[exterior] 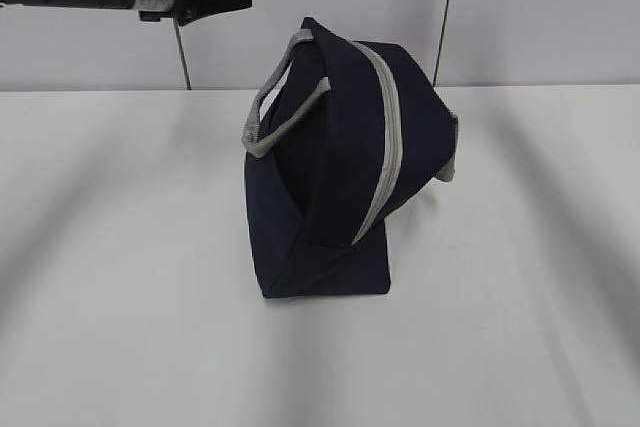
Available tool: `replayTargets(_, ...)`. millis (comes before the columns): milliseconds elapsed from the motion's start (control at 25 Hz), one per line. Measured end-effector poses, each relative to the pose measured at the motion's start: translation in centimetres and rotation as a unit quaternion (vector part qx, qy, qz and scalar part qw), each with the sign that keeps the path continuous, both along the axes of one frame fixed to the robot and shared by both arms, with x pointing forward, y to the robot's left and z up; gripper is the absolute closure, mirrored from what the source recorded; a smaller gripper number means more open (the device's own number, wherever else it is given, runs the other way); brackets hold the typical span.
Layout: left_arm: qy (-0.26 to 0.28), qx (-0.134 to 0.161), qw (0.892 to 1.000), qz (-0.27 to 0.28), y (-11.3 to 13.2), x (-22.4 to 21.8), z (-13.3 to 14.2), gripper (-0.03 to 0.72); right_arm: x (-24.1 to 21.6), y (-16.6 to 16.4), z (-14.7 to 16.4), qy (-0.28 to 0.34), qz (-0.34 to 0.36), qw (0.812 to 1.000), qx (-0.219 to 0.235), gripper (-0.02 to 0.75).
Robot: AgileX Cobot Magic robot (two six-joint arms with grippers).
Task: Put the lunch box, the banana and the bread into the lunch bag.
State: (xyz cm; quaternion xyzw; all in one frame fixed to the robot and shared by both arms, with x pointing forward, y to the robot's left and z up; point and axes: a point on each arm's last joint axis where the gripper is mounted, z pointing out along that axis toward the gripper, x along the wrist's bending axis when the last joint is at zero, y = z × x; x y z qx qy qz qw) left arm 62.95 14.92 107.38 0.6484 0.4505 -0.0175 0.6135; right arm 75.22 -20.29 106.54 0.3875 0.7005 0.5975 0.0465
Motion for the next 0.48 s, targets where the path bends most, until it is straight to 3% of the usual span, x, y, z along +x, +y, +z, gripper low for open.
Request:
replayTargets(240, 0.027, 0.09, 0.995, 0.015, 2.1, -2.1, 2.2, 0.267, -3.7, -0.3, 2.9, -0.017, -0.002, 1.0, -0.018, 0.258)
replayTargets(480, 0.081, 0.176, 0.981, 0.03, 3.6, -4.7, 3.6, 0.299, -7.1, -0.6, 4.8, -0.025, -0.009, 0.999, -0.029, 0.26)
